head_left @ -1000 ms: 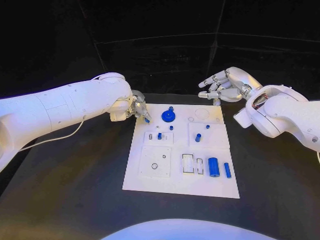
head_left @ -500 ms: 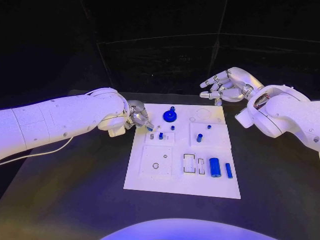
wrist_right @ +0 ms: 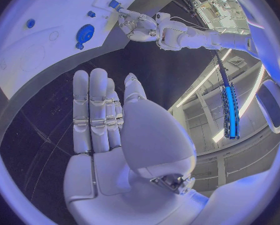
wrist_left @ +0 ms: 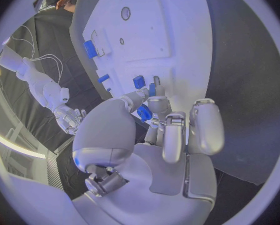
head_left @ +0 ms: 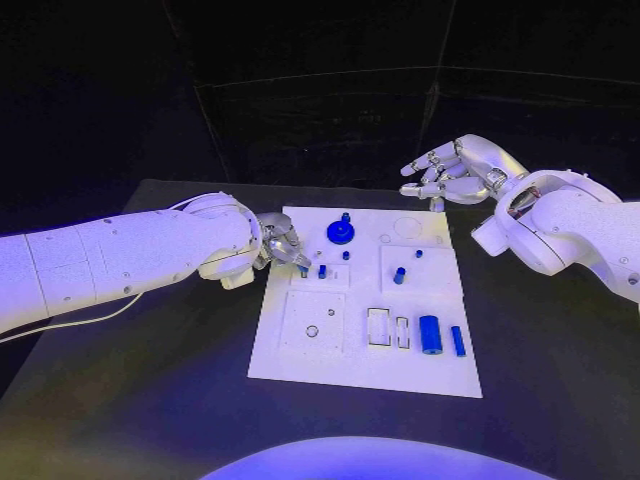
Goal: Assemble the parts on the task board
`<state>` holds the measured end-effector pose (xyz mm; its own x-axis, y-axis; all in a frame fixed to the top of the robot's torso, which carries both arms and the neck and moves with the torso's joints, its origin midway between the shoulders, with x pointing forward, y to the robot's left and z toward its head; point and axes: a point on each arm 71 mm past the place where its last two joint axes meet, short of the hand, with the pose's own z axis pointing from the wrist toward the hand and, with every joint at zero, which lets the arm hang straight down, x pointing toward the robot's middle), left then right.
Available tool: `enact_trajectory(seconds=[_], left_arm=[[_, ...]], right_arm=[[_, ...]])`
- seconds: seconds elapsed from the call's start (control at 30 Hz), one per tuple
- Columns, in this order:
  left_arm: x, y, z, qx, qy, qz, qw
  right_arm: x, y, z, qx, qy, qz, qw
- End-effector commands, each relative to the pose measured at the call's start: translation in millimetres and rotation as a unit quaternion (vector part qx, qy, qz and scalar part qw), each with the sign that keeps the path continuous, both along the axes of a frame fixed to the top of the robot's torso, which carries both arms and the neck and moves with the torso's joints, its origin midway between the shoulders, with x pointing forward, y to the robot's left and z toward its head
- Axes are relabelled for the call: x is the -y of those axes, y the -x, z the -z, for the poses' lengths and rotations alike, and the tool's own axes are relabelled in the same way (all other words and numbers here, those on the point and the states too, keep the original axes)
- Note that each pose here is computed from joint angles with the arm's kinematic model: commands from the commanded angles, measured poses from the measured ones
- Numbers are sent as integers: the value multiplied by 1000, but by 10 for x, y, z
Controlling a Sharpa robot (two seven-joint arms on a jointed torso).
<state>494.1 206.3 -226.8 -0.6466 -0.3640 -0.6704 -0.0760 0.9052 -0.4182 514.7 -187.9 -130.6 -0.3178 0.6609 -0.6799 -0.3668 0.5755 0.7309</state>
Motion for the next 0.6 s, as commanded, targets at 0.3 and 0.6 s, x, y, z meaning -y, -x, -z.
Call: enact_trajectory(seconds=[0.3, 0.6], left_arm=[[15, -12, 35, -1, -29, 12, 999], [19, -9, 59, -8, -40, 20, 999]], right_arm=[[-12, 1, -10, -1, -1, -5, 1000], [-9, 3, -10, -1, -1, -4, 1000]])
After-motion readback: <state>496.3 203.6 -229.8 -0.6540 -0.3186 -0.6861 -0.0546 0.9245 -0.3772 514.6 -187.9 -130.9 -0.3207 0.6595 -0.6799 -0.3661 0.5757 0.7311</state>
